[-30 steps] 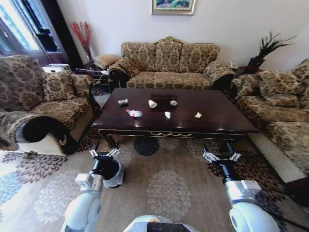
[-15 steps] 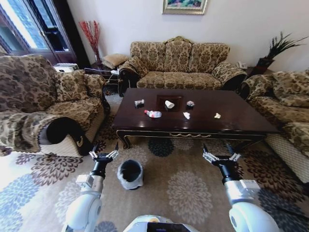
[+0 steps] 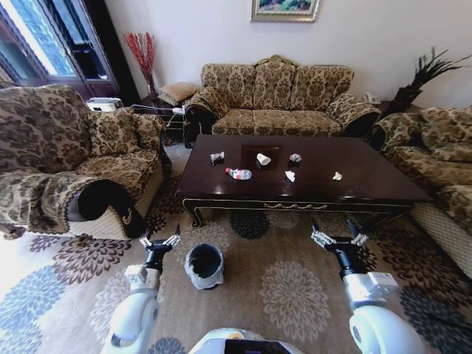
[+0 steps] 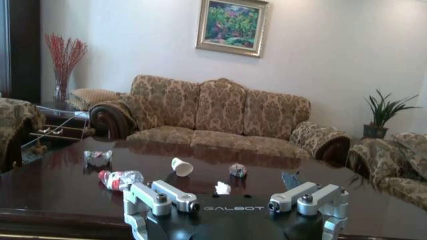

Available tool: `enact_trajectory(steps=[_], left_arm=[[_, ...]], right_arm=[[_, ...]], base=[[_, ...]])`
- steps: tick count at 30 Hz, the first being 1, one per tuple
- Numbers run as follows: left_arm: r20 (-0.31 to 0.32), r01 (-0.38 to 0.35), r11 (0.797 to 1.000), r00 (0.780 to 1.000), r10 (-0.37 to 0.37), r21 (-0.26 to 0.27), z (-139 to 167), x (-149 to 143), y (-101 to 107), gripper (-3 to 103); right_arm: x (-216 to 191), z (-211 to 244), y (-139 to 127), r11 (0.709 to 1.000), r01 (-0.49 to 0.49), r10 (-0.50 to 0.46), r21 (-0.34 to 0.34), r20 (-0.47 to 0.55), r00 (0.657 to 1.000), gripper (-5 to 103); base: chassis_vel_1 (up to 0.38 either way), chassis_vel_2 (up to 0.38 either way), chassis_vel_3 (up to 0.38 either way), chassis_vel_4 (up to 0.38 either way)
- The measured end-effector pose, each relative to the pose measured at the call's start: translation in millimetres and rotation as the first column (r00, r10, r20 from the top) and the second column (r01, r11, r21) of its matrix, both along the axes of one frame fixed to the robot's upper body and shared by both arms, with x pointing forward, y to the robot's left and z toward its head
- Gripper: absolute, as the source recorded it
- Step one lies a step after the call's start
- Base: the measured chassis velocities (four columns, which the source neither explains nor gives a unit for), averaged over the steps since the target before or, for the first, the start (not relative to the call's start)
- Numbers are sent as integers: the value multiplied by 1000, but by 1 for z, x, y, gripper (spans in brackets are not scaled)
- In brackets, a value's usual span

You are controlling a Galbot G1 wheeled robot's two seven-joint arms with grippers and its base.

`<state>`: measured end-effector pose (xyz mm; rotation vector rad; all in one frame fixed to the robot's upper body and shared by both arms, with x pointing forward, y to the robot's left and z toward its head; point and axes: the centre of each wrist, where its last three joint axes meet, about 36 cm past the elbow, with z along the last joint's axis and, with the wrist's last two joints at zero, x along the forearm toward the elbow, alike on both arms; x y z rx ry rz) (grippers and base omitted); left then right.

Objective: Move to the front of the table and place the trash on the table into the trash bin.

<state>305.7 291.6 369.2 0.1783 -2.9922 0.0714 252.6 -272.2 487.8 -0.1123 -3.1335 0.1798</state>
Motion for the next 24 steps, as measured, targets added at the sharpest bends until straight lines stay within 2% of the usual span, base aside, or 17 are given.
enact_trajectory(steps=[2, 3, 5, 7, 11, 12, 15, 16, 18, 19, 22, 24], left_arm=[[-36, 13, 1000, 999, -14, -21, -13, 16, 4, 100], [-36, 13, 1000, 999, -14, -21, -13, 16, 4, 100], [-93, 23, 1000, 995, -25, -15, -41, 31, 9, 100], [-113, 27, 1000, 993, -28, -14, -49, 34, 10, 100], [-268, 53, 999, 962, -54, -11, -125, 50, 16, 100], [-268, 53, 999, 962, -54, -11, -125, 50, 16, 100], [-341, 56, 998, 939, -52, 1, -172, 57, 17, 100], [-341, 56, 998, 939, -52, 1, -172, 57, 17, 100], [-379, 49, 999, 924, -53, -20, -197, 70, 10, 100], [-379, 49, 999, 924, -53, -20, -197, 70, 10, 100], [-414, 34, 999, 909, -48, -43, -226, 99, -10, 100], [-423, 26, 998, 905, -44, -49, -230, 106, -14, 100]], right_arm=[[0, 0, 0, 1000, 0, 0, 0, 3, 1000, 100], [0, 0, 0, 1000, 0, 0, 0, 3, 1000, 100], [-1, -1, -1, 1000, 3, -3, -2, 10, 1000, 100], [-1, -1, -1, 1000, 3, -3, -3, 10, 1000, 100], [-6, -3, -3, 1000, 19, -19, -8, 11, 1000, 100], [-6, -3, -3, 1000, 19, -19, -8, 11, 1000, 100], [-10, -6, -3, 999, 37, -37, 2, 8, 999, 100], [-10, -6, -3, 999, 37, -37, 2, 8, 999, 100], [-14, -10, -3, 998, 57, -57, 6, 2, 998, 100], [-14, -10, -3, 998, 57, -57, 6, 2, 998, 100], [-15, -11, -10, 995, 102, -102, -7, 8, 995, 100], [-15, -10, -13, 993, 114, -114, -14, 11, 993, 100]], base=[[28, 13, -6, -7], [56, 25, -12, -13], [0, 0, 0, 0], [0, 0, 0, 0], [0, 0, 0, 0], [0, 0, 0, 0], [0, 0, 0, 0], [0, 0, 0, 0], [0, 0, 0, 0], [0, 0, 0, 0], [0, 0, 0, 0], [0, 0, 0, 0]])
